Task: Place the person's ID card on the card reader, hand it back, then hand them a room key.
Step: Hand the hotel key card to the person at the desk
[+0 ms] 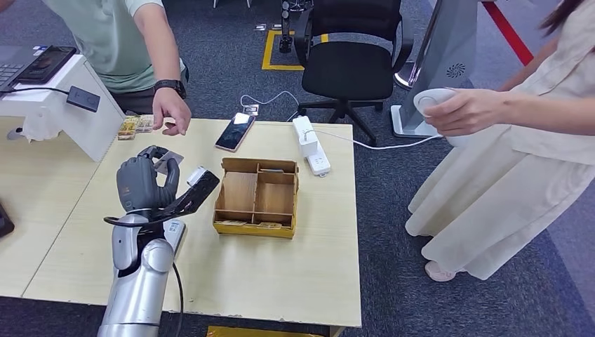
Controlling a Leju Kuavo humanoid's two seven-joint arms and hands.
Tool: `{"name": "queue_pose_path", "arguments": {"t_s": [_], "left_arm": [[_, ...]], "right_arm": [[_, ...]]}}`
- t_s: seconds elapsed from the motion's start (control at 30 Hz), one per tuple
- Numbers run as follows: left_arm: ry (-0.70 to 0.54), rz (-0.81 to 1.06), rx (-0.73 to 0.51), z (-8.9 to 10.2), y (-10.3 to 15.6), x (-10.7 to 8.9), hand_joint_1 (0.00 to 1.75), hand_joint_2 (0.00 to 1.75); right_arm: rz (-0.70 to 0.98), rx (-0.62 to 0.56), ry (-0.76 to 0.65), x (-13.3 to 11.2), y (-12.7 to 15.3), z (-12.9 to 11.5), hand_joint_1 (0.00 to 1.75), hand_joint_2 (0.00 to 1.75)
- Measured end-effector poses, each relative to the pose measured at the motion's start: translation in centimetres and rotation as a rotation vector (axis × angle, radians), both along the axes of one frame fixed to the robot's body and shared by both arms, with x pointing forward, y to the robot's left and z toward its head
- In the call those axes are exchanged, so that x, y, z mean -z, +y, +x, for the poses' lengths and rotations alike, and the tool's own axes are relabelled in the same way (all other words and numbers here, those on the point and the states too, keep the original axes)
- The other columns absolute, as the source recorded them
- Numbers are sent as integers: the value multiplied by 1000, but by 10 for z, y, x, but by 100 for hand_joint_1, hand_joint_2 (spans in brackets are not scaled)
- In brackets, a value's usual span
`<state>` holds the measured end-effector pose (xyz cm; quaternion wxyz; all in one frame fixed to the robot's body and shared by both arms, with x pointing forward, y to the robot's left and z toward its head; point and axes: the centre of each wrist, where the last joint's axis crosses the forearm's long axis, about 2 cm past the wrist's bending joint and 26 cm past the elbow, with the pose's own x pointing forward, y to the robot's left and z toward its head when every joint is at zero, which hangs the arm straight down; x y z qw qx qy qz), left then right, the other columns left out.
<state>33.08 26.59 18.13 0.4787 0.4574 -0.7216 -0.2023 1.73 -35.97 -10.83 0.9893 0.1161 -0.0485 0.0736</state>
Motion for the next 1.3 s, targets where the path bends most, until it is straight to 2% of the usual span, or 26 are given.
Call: {"name": "queue_pose_path", "arguments": {"t_s": [0.67, 1.03, 1.07, 1.17, 1.2, 1.3], "left_arm": [[-43, -13, 2, 15, -22, -13, 175, 175], [-42, -70, 62, 15, -32, -14, 175, 175], [-44, -70, 68, 15, -32, -14, 148, 175], [-48, -70, 80, 15, -34, -15, 17, 175], [-49, -70, 83, 15, -34, -15, 0, 175], [-56, -71, 99, 15, -36, -15, 0, 175]], "right_arm": [[2, -4, 1, 0, 2, 0, 0, 0], [2, -6, 3, 0, 2, 0, 0, 0], [2, -6, 3, 0, 2, 0, 0, 0], [2, -8, 3, 0, 3, 0, 0, 0], [2, -9, 4, 0, 3, 0, 0, 0], [3, -11, 4, 0, 3, 0, 0, 0]]}}
